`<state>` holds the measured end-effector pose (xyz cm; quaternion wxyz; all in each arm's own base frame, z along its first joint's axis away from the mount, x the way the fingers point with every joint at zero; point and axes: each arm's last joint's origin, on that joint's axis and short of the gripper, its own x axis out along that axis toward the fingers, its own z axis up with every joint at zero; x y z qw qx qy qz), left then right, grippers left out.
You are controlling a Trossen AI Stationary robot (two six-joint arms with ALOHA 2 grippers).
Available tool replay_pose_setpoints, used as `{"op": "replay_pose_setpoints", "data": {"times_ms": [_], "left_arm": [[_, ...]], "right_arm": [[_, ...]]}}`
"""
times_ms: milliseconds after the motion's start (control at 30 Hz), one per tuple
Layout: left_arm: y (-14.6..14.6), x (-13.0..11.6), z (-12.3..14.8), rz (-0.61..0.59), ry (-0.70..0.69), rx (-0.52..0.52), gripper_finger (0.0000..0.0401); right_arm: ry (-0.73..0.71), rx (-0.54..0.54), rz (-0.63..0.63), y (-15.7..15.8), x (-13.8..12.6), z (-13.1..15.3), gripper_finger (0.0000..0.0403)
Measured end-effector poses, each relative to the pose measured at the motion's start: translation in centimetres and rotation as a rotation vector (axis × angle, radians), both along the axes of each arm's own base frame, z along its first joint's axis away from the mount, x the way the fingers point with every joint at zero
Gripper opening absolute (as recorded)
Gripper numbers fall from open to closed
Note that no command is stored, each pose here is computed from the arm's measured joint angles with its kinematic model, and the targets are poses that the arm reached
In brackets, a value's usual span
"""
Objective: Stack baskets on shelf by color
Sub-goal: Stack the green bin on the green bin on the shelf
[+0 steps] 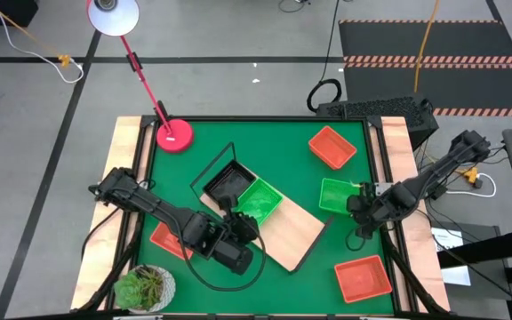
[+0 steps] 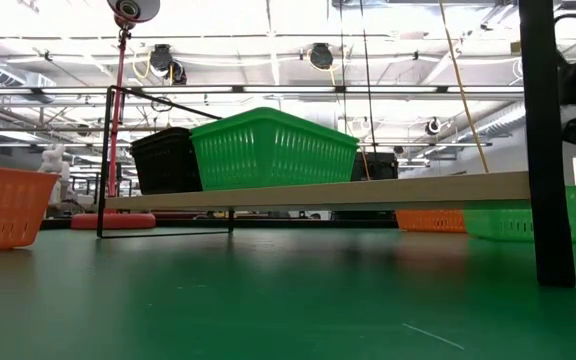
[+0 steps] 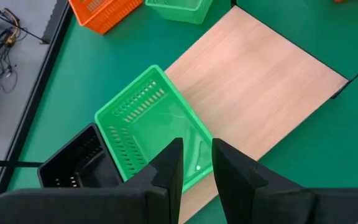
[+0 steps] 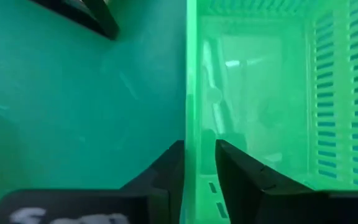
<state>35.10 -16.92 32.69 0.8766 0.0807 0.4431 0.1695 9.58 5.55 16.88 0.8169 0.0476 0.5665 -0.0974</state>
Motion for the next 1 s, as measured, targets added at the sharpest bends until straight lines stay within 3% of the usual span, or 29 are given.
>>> {"op": "replay_pose_setpoints", "data": {"times_ms": [233, 400, 600, 800, 1000], "left_arm": [[0.0, 0.0, 0.0, -0.006, 0.003, 0.004, 0.0088], [0.0, 0.1, 0.0, -0.023, 0.007, 0.015, 0.0088], [0.3, 0.4, 0.1, -0.033, 0.000, 0.022, 0.0088], [0.7, 0.6, 0.1, -0.024, 0.000, 0.023, 0.0088], [0.7, 0.6, 0.1, -0.037, 0.007, 0.033, 0.0088]], "right_arm": [[0.003, -0.009, 0.001, 0.4, 0.6, -0.4, 0.0012], [-0.025, -0.032, -0.002, 0.4, 0.8, 0.5, 0.0013], [-0.142, -0.079, 0.037, 0.6, 2.2, 4.9, 0.0005], [-0.270, -0.192, 0.121, 0.4, 3.8, 9.7, 0.0005], [-0.292, -0.295, 0.253, 0.2, 5.8, 12.7, 0.0005]]}}
